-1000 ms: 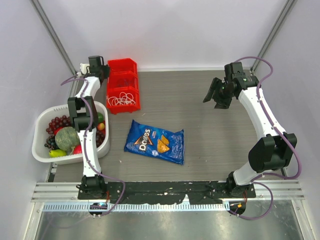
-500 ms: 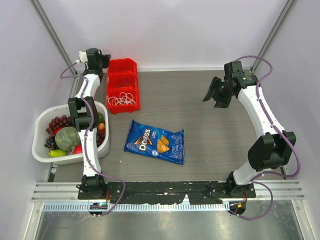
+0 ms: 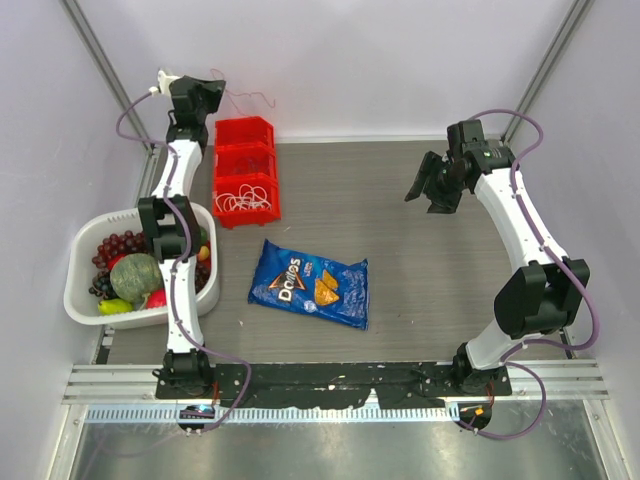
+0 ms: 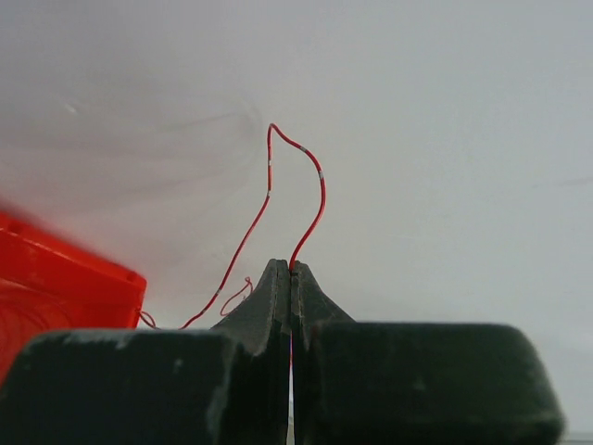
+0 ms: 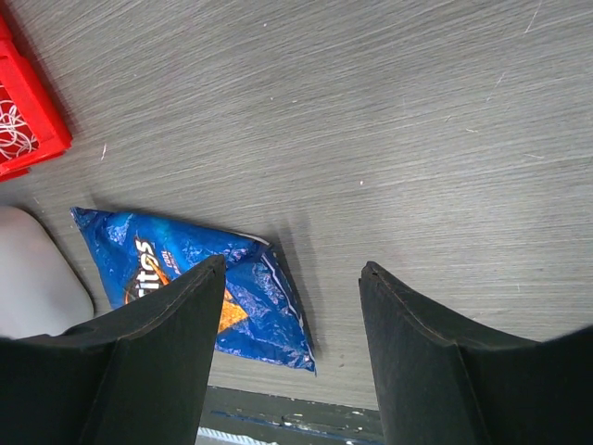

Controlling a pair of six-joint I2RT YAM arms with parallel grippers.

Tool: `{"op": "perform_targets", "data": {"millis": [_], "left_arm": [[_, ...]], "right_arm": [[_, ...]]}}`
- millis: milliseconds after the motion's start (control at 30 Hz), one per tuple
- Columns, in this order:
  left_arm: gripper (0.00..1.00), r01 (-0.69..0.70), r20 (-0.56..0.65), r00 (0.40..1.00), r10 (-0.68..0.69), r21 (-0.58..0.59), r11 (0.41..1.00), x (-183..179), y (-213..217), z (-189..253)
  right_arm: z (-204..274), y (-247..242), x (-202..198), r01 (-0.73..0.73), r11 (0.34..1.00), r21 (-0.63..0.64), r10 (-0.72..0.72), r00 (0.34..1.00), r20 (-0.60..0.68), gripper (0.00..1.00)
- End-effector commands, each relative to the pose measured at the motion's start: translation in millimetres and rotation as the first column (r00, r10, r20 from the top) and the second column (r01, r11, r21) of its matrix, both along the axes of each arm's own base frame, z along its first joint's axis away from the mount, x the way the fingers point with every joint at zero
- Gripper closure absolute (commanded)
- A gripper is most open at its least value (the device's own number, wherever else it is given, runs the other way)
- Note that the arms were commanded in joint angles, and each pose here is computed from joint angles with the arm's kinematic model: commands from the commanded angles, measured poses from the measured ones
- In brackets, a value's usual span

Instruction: Untangle the cables

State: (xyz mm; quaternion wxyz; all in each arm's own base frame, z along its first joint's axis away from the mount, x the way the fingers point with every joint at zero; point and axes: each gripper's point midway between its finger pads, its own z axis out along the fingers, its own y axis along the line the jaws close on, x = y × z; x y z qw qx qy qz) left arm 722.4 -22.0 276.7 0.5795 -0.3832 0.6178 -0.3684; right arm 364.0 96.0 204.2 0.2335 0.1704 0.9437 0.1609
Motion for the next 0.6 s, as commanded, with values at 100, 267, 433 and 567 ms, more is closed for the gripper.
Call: {"op": "perform_targets", "data": {"millis": [100,267,433,567], "left_arm": [[1.00,0.053,0.363,0.929,-0.075,0.071,0.996,-20,-20,132],[1.00,0.073,0.509,0.857,-0.079,0.032,0.997,-32,-24,174],[1.00,0.072,0.578,0.814,-0.059,0.000,0.997,-41,-24,201],[1.00,0.070,0.614,0.788,-0.039,-0.026,0.997,-49,-21,218]], "right_arm": [[17,2,10,-0.004,1.000,0.009,0.004,0.998,0.059,0.35],[18,2,11,-0.008,1.000,0.009,0.007,0.998,0.062,0.35],[19,3,14,-0.008,1.000,0.011,0.007,0.998,0.066,0.35],[18,4,15,-0.007,1.000,0.018,0.005,0.998,0.065,0.35]]}}
